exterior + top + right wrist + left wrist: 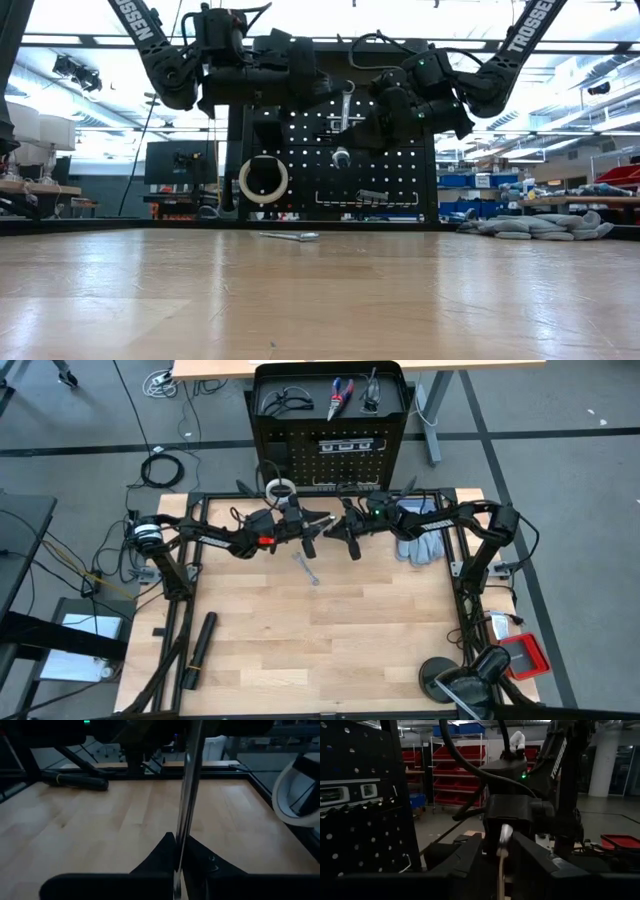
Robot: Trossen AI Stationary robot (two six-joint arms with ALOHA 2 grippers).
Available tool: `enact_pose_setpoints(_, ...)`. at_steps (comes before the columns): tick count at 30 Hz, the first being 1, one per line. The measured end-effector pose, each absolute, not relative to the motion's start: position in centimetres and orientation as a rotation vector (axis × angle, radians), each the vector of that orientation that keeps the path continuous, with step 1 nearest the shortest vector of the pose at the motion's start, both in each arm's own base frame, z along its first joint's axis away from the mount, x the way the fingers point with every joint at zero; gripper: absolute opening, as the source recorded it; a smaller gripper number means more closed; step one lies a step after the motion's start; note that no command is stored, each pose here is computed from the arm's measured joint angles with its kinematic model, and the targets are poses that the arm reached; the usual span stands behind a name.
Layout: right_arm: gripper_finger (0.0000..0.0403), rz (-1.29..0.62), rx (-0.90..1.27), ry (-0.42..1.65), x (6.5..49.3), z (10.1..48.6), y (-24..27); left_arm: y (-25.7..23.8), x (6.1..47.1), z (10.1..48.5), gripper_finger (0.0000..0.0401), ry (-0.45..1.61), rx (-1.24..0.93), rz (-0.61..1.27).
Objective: Hang tools onto peg board
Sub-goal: Hang the right silver wrench on the black pegboard
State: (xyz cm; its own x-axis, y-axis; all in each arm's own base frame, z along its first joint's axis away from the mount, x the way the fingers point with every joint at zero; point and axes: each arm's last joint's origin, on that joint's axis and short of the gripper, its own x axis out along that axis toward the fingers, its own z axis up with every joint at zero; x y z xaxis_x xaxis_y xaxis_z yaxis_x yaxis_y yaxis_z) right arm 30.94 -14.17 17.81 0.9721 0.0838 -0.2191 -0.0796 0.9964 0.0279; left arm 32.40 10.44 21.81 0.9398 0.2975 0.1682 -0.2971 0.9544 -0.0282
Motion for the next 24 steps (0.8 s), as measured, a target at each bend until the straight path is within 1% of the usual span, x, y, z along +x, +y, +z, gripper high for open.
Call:
enact_pose_setpoints(5,0.0025,0.089,0.013,0.221,31.2,17.8,-13.6,10.4,33.1,22.3,0.0107,-0.136,-0.003,0.224)
enact_pose_setpoints(9,0.0029,0.089,0.014,0.223,31.3,17.8,-13.4,10.6,33.8,22.7,0.0103,-0.085,0.037,0.223)
enact_pose_setpoints(12,0.0029,0.079,0.017,0.225,31.3,17.8,-13.4,10.7,33.8,22.7,0.0075,-0.077,0.062,0.236)
enact_pose_setpoints(15,0.0031,0.048,0.034,0.229,31.3,17.8,-13.5,10.7,33.8,22.7,0.0023,-0.074,0.068,0.254)
enact_pose_setpoints(17,0.0042,-0.003,0.032,0.233,31.3,17.8,-13.6,10.9,33.8,22.7,0.0014,-0.073,0.06,0.292)
enact_pose_setpoints(24,0.0098,-0.182,-0.012,0.251,31.6,17.8,-13.5,10.5,33.8,22.5,0.0014,-0.066,0.011,0.508)
